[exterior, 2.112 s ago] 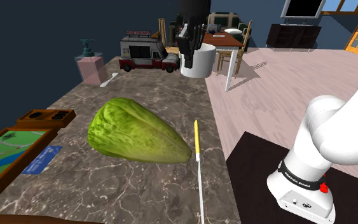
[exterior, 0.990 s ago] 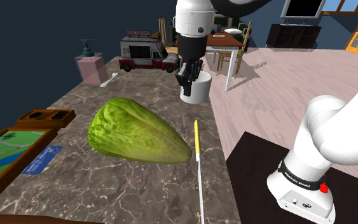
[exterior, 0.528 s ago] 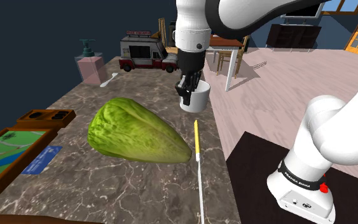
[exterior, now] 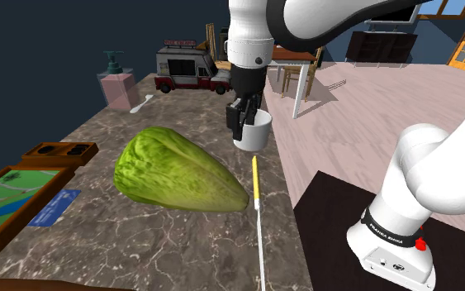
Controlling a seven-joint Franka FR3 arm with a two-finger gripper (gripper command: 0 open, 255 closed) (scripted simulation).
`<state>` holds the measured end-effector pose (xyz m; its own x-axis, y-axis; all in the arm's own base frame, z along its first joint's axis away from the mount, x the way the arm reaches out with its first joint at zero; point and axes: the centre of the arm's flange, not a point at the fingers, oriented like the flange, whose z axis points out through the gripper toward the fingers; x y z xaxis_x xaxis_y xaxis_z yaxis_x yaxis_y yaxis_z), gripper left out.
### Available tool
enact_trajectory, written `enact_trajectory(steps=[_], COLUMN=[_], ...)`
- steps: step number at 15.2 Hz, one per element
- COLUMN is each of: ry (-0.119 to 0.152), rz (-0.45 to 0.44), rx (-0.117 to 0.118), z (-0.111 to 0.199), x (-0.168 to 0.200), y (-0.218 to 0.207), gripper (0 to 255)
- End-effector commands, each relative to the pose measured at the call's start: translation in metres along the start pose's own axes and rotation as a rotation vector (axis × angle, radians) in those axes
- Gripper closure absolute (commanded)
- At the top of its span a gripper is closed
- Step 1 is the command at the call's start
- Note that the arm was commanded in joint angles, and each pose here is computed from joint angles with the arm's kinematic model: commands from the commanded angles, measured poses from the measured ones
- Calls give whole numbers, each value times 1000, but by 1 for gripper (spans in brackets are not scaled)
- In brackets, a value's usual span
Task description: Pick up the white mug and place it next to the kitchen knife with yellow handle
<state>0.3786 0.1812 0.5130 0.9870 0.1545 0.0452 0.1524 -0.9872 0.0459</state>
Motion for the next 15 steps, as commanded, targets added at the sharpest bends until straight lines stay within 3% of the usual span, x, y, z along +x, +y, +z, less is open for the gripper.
enact_trajectory(steps=[1,4,8,15], ry=[0,0,0,0], rz=[0,0,0,0], rx=[0,0,0,0], z=[0,0,-50,-50], x=[0,0,0,0], y=[0,0,0,0], gripper=[0,0,0,0])
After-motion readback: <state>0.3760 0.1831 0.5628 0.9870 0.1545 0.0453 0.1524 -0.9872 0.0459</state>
